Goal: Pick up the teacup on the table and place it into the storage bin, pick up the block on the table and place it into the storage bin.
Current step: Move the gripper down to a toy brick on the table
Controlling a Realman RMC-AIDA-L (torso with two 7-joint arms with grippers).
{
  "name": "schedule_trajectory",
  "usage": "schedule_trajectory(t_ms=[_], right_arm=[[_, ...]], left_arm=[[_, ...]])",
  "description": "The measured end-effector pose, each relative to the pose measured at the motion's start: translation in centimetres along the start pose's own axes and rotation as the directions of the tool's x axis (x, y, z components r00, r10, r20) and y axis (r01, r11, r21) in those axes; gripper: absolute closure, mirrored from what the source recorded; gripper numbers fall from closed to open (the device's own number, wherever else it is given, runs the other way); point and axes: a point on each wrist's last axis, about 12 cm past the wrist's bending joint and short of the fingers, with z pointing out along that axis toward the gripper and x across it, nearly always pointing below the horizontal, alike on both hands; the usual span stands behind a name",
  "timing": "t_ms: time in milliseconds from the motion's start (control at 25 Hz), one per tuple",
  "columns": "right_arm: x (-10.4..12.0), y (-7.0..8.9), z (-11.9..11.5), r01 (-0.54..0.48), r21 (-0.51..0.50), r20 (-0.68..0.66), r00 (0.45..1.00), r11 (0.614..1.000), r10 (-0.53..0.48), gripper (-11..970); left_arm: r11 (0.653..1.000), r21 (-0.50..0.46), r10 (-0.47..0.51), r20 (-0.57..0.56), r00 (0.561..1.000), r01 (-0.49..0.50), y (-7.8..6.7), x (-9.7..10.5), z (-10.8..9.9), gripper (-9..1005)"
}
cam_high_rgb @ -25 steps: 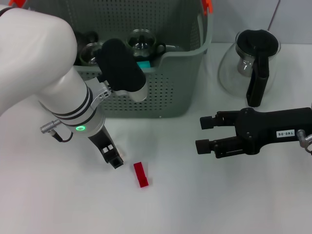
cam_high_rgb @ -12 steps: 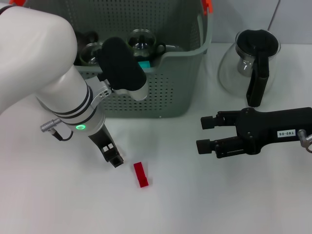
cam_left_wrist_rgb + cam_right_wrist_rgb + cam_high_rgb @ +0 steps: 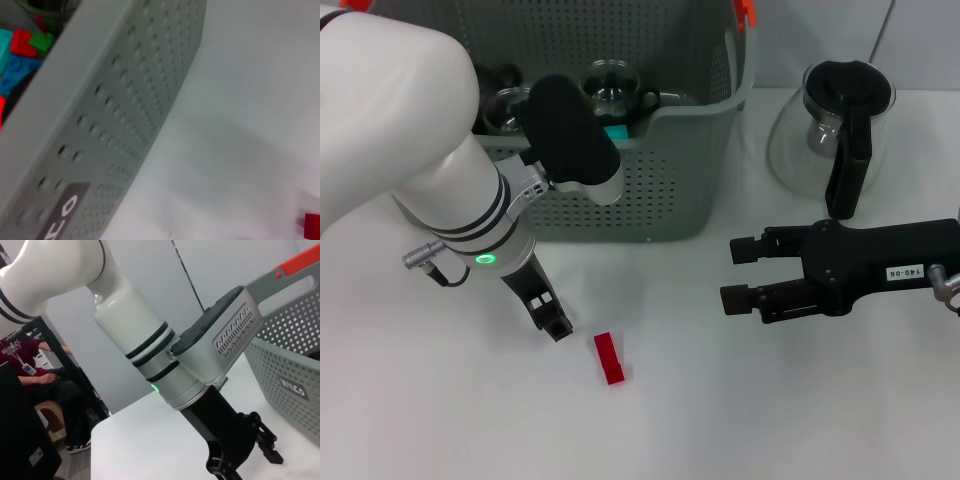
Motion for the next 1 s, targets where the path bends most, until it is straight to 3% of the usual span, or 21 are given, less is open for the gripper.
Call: schedule_trajectory(t_ms=[1000], right_arm=[[-0.07, -0.03, 0.07, 0.000, -0.002, -0.004, 1.000, 1.000, 0.000, 62]], left_arm=[[0.999, -0.022, -0.033, -0.030, 0.999, 0.033, -0.56, -0.22, 0.32, 292]])
